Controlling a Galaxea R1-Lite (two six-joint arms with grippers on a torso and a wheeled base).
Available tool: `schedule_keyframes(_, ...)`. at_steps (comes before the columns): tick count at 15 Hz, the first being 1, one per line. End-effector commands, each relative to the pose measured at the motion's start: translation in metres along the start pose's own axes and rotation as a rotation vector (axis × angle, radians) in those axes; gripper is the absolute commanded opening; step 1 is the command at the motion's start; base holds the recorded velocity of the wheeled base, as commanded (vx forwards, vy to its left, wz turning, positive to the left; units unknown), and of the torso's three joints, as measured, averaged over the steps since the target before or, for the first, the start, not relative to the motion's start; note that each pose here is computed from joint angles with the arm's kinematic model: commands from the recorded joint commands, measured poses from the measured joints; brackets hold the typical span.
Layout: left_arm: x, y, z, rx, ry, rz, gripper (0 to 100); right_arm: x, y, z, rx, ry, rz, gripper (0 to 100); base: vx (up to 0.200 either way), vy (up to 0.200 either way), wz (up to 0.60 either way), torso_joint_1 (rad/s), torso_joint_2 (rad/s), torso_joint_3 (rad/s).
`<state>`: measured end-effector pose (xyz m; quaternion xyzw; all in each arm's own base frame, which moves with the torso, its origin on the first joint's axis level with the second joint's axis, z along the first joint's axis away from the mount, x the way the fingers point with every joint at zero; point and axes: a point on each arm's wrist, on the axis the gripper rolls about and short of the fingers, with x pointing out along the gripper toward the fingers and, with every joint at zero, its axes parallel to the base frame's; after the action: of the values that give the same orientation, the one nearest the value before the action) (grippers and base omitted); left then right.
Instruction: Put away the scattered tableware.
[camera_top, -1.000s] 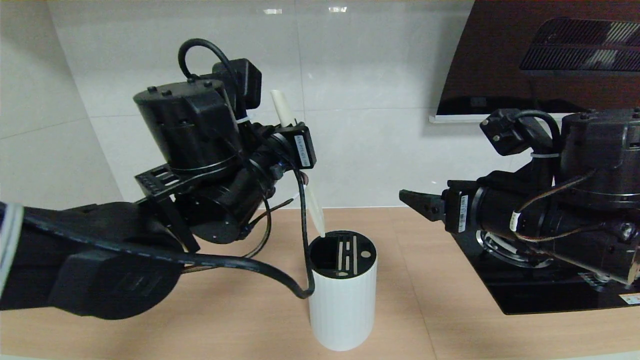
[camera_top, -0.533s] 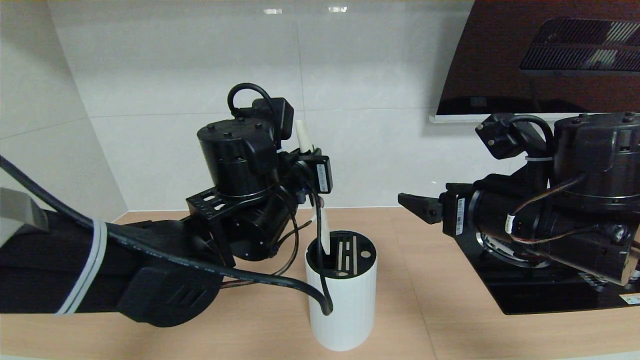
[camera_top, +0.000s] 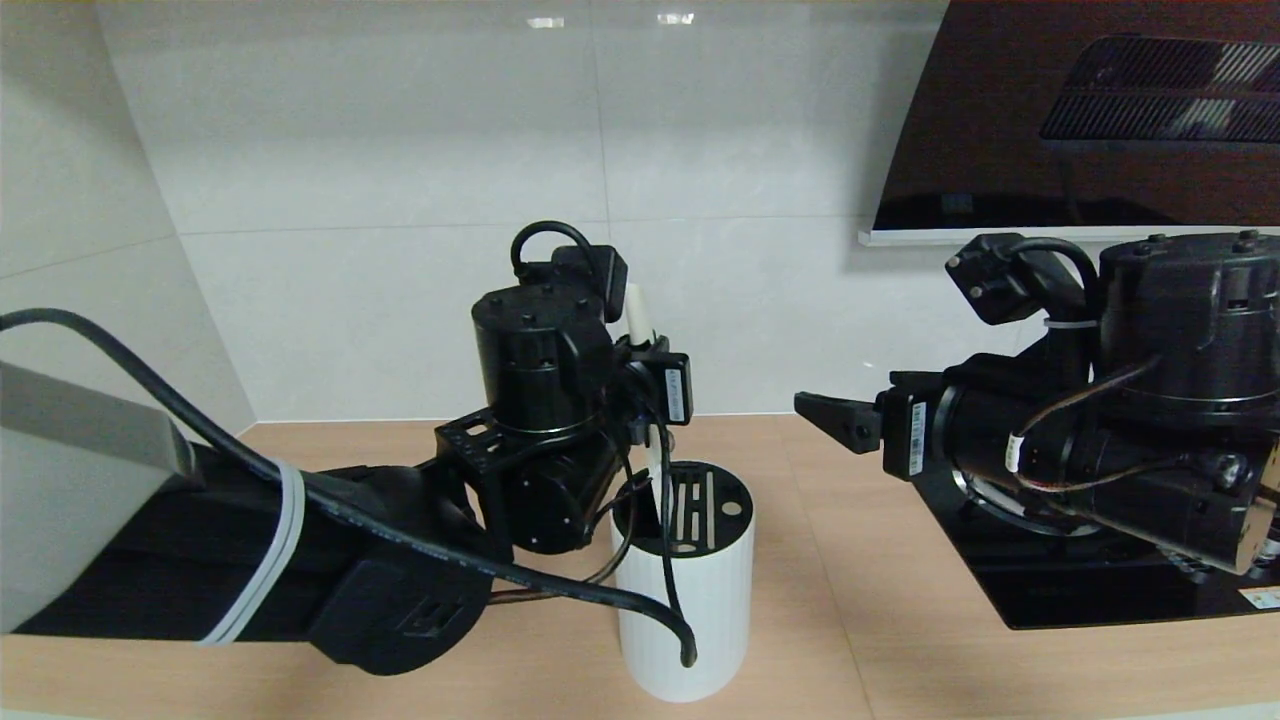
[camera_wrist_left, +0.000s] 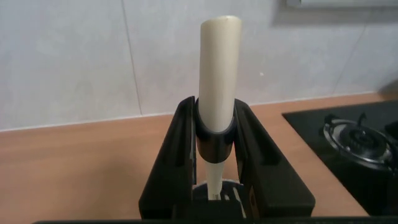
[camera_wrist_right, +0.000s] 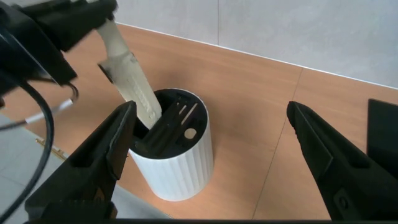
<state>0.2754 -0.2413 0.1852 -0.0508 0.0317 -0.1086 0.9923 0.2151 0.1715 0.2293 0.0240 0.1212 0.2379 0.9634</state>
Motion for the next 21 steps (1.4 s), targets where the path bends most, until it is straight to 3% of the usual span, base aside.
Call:
schedule_keyframes(1,-0.002,-0.001,-0.007,0.012,0.022,-0.002,0,0.001,0.000,-0.002,-0.010,0.006,0.000,100,0.000,0.000,0.00,0.000,0.00,0.000)
schedule_keyframes(11,-0.001,0.002,-0.037,0.060,0.116,0.012,0,0.001,0.000,-0.004,-0.017,0.012,-0.001,100,0.000,0.000,0.00,0.000,0.00,0.000)
schedule_keyframes(14,0.001,0.002,-0.045,0.054,0.135,0.015,0,0.001,0.000,-0.005,-0.018,0.017,-0.002,100,0.000,0.000,0.00,0.000,0.00,0.000)
schedule_keyframes(21,0.009,0.000,-0.067,0.083,0.185,0.023,0,0.001,0.000,-0.005,-0.019,0.017,0.000,100,0.000,0.000,0.00,0.000,0.00,0.000)
